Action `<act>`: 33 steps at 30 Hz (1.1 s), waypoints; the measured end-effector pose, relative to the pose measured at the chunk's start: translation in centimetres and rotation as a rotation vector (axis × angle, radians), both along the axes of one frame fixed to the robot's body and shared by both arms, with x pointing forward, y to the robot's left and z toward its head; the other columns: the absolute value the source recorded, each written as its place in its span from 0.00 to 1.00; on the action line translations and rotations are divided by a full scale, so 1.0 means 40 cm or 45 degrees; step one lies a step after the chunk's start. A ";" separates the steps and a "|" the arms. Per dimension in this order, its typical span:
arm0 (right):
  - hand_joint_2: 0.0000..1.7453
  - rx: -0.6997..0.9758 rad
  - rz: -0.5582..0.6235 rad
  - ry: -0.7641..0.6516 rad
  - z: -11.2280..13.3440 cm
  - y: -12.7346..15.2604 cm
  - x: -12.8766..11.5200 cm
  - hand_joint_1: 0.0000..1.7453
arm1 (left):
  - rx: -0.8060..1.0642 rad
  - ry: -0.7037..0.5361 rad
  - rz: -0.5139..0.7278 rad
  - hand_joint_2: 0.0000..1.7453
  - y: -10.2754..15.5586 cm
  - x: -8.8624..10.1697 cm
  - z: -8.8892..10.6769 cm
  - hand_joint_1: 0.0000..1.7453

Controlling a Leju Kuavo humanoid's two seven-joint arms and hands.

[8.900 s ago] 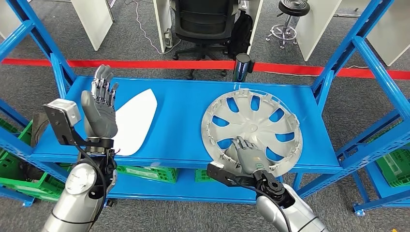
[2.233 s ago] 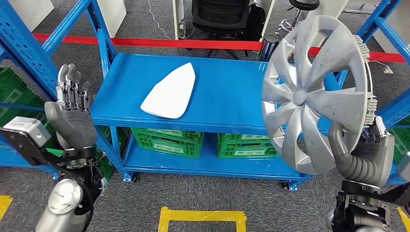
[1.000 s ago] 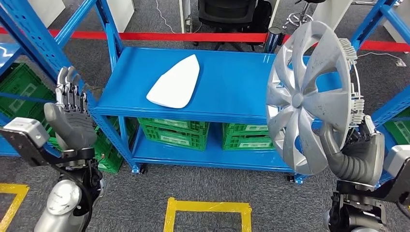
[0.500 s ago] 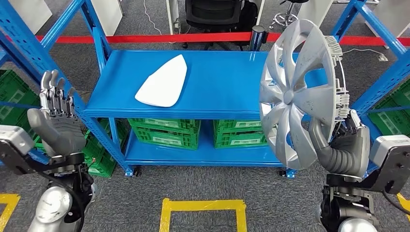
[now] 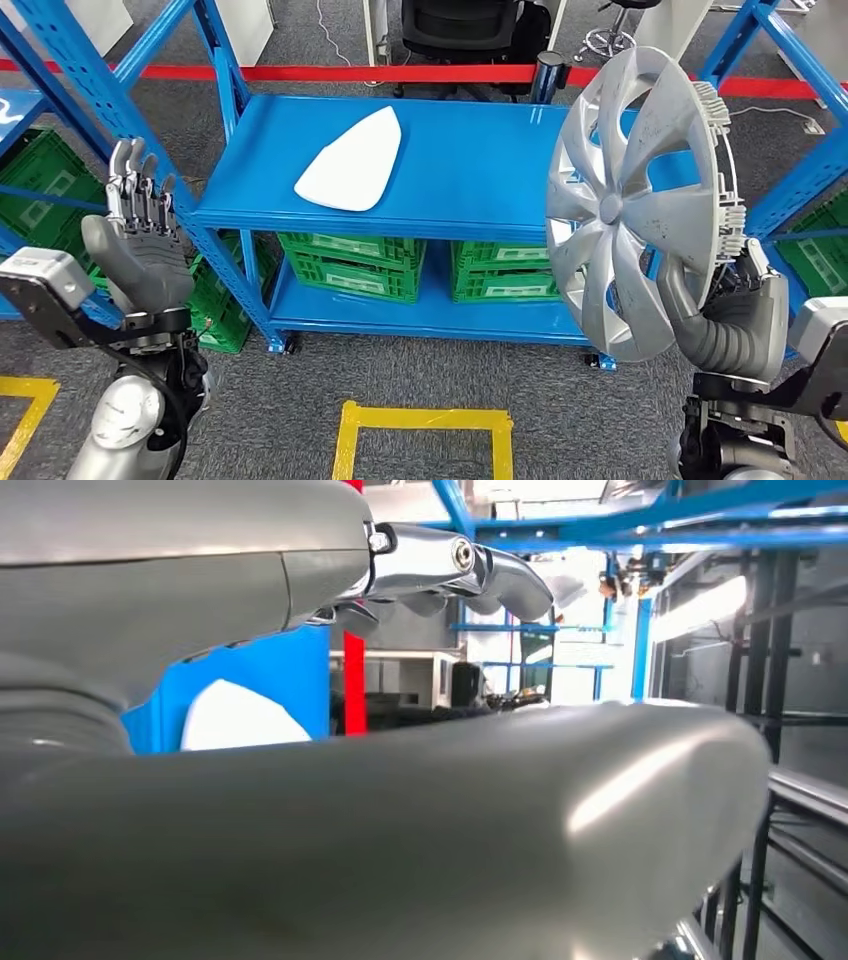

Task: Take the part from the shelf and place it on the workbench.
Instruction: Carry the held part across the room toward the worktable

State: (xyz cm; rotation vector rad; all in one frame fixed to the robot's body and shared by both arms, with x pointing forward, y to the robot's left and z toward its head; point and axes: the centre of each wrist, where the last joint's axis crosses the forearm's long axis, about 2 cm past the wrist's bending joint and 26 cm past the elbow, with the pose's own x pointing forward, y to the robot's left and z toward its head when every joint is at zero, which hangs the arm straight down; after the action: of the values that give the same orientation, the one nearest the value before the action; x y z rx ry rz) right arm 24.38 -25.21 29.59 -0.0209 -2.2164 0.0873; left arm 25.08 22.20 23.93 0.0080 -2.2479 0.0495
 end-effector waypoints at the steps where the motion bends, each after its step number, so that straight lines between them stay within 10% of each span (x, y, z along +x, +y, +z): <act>1: 1.00 -0.001 0.003 0.001 0.000 0.000 0.000 1.00 | 0.000 0.000 0.001 0.00 0.000 0.000 0.000 0.00; 33: 1.00 0.022 0.028 0.010 -0.011 -0.001 -0.003 1.00 | 0.010 0.024 0.010 0.00 0.004 -0.011 -0.003 0.00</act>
State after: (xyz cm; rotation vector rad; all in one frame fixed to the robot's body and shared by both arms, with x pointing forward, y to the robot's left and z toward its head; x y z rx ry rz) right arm 24.26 -25.24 29.14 0.0135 -2.2098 0.0801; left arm 24.63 22.35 23.83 0.0213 -2.2297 0.0444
